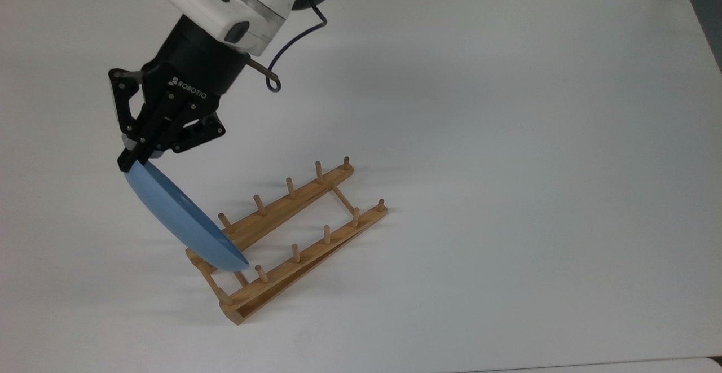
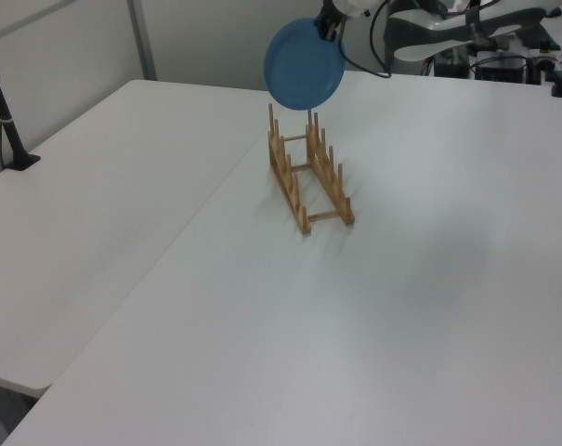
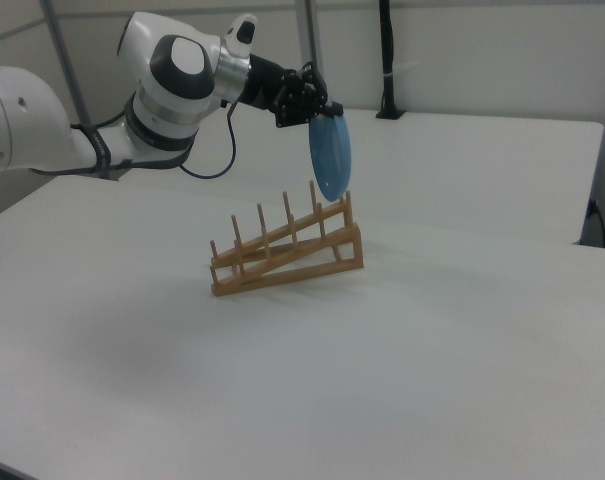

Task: Place plate in plate rack
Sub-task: 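Lower the upright plate between the rack's wooden pegs, then open the gripper to release the plate and raise it away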

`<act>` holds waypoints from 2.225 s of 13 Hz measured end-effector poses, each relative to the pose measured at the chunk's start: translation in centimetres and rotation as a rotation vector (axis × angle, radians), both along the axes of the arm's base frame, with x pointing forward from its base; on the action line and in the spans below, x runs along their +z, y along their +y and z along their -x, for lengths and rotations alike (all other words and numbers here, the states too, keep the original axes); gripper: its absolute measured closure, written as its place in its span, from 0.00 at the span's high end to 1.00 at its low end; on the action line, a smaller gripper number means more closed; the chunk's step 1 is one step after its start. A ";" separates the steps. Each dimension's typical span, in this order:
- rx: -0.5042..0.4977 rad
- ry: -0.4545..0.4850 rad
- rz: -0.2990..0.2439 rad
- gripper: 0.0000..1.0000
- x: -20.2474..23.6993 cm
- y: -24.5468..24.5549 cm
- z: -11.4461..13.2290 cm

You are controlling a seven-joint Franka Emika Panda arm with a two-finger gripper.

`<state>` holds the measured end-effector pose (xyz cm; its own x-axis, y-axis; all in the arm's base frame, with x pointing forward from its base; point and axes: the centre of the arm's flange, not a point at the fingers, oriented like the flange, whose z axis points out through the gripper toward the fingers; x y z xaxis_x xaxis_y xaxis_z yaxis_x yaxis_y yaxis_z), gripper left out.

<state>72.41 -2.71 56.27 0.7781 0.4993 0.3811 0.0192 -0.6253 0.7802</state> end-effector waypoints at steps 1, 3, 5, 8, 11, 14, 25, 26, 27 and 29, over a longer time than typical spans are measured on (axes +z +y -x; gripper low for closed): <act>0.002 0.002 0.005 0.06 -0.3 0.2 -0.3; 0.005 0.010 0.013 0.06 -1.1 0.5 -0.7; 0.005 0.023 0.019 0.06 -2.0 0.6 -1.0; 0.007 0.032 0.026 0.06 -2.8 0.9 -1.4; 0.011 0.039 0.029 0.06 -3.4 1.2 -1.6; 0.015 0.048 0.034 0.06 -4.1 1.6 -1.9; 0.035 0.086 0.065 0.05 -6.8 2.7 -2.5; 0.037 0.083 0.058 0.07 -6.9 3.1 -2.6; 0.035 0.075 0.046 0.20 -7.1 3.5 -2.6; 0.029 0.057 0.018 0.51 -7.3 4.3 -2.6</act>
